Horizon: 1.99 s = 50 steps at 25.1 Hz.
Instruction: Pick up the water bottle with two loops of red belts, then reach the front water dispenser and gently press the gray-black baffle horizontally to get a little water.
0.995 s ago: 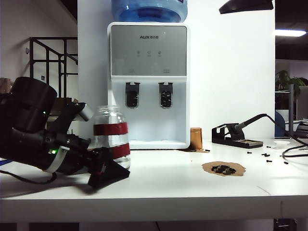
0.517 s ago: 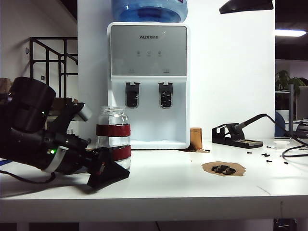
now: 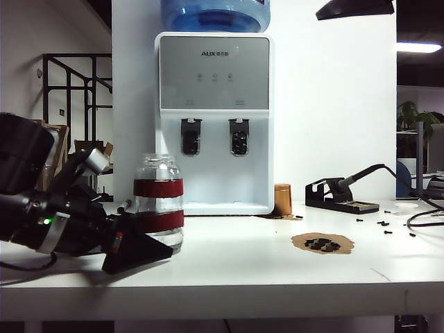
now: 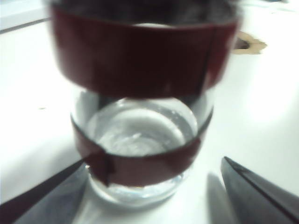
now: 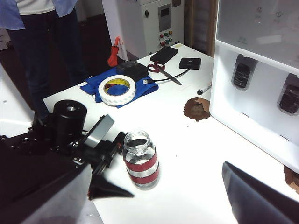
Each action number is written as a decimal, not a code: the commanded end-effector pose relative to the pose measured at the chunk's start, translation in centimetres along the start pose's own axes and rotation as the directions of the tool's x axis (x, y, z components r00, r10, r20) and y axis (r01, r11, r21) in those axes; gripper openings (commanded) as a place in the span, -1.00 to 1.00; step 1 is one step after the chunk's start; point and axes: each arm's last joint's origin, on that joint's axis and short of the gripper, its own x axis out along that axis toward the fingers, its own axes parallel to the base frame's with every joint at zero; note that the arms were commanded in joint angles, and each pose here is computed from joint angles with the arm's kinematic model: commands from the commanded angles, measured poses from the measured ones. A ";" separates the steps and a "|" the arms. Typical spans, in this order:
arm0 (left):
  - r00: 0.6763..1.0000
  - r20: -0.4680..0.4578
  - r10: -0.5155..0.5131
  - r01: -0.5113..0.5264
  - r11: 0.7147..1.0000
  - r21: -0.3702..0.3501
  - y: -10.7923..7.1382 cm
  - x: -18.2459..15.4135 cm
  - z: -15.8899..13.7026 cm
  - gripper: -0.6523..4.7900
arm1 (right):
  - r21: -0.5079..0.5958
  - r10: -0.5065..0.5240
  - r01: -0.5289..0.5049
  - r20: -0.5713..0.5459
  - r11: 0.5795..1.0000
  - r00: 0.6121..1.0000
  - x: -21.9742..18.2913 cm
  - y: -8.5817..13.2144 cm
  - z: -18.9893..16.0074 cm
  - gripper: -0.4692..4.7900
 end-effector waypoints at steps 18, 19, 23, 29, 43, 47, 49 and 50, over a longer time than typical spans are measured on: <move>0.929 0.062 0.366 -0.370 0.926 0.080 4.0 -4.8 -1.2 -0.22 | -0.024 -0.006 0.006 0.023 1.000 1.000 -0.5 0.4 0.5 1.00; 0.902 0.083 0.424 -0.430 0.898 0.089 4.2 -5.1 -0.6 -0.54 | -0.028 -0.003 0.004 0.029 1.000 1.000 -0.7 0.5 0.6 1.00; 0.831 0.112 0.545 -0.549 0.836 -0.003 4.5 -5.8 0.8 -0.77 | -0.040 -0.008 0.009 0.042 0.999 0.999 -1.2 0.8 0.8 1.00; 0.647 0.186 0.739 -0.725 0.672 -0.150 3.9 -8.1 4.2 -0.77 | -0.058 -0.019 0.022 0.054 0.998 0.998 -1.6 1.1 1.0 -0.27; 0.445 0.263 0.856 -0.841 0.500 -0.205 -2.8 -16.6 8.4 -0.77 | -0.076 -0.363 0.366 0.050 0.927 0.930 -4.7 2.6 1.3 -0.84; 0.453 0.190 0.871 -0.852 0.486 -0.194 -5.4 -19.1 8.4 -0.77 | -0.084 -0.431 0.443 0.128 0.893 0.893 -6.5 4.2 -0.1 -0.84; 0.457 0.182 0.871 -0.852 0.487 -0.192 -6.3 -20.0 8.3 -0.77 | -0.066 -0.435 0.450 0.161 0.891 0.886 -7.0 4.7 -0.6 -0.84; 0.459 0.184 0.869 -0.850 0.490 -0.192 -6.7 -20.4 8.3 -0.77 | -0.064 -0.436 0.452 0.171 0.890 0.884 -7.1 4.9 -0.8 -0.84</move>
